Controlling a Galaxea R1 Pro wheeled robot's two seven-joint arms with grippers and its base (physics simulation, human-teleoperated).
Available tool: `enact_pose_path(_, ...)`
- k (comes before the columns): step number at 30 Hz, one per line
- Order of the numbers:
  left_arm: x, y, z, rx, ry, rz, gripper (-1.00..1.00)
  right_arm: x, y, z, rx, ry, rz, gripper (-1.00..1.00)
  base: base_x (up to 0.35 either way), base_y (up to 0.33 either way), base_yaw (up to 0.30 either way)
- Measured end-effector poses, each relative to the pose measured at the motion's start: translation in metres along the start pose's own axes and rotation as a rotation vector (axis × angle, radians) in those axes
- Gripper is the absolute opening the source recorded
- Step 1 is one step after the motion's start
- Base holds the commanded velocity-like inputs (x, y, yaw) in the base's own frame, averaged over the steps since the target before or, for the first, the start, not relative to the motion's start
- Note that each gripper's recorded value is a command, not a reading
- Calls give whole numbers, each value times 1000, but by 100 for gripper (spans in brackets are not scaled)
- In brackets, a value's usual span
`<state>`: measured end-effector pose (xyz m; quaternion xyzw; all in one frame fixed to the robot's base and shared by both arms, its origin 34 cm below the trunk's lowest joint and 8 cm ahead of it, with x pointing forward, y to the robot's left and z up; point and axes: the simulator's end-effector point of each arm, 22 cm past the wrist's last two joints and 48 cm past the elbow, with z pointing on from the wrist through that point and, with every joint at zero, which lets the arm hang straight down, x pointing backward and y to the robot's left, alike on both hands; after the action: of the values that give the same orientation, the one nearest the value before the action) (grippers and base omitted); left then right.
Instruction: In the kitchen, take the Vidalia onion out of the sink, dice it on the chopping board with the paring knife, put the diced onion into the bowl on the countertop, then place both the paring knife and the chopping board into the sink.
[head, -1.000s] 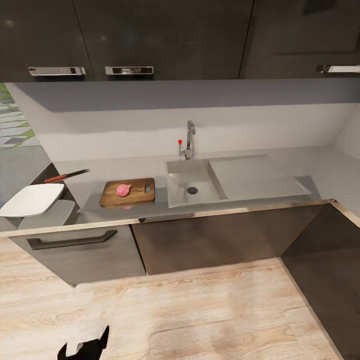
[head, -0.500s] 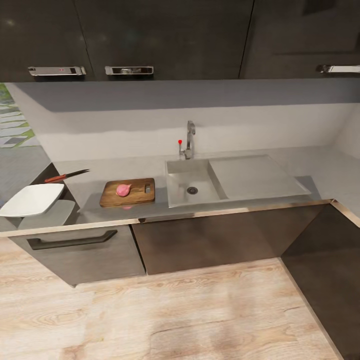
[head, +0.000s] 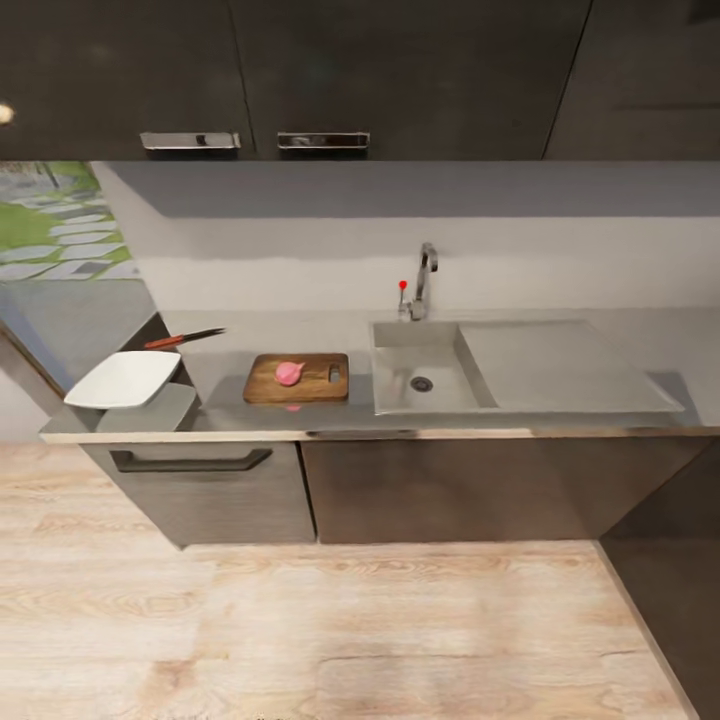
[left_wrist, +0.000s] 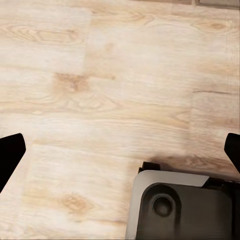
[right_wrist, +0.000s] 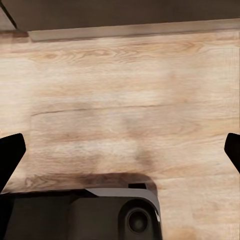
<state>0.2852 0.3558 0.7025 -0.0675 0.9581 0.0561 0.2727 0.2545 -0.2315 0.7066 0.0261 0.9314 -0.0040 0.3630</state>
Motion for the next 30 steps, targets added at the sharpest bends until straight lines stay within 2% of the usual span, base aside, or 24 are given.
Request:
enact_pose_path(5, 2, 1, 0, -1, 5, 1, 100, 0, -5, 0, 4, -1, -4, 100, 0, 0, 62)
enact_pose_path(6, 3, 1, 0, -1, 6, 1, 100, 0, -19, 0, 20, -1, -18, 100, 0, 0, 10)
enact_pose_path(10, 5, 1, 0, -3, 11, 1, 100, -2, -31, 1, 30, -5, -32, 100, 21, 50, 4)
enact_pose_path(30, 9, 3, -1, -6, 19, 3, 100, 2, -33, -2, 33, -4, -36, 100, 120, 276, 0)
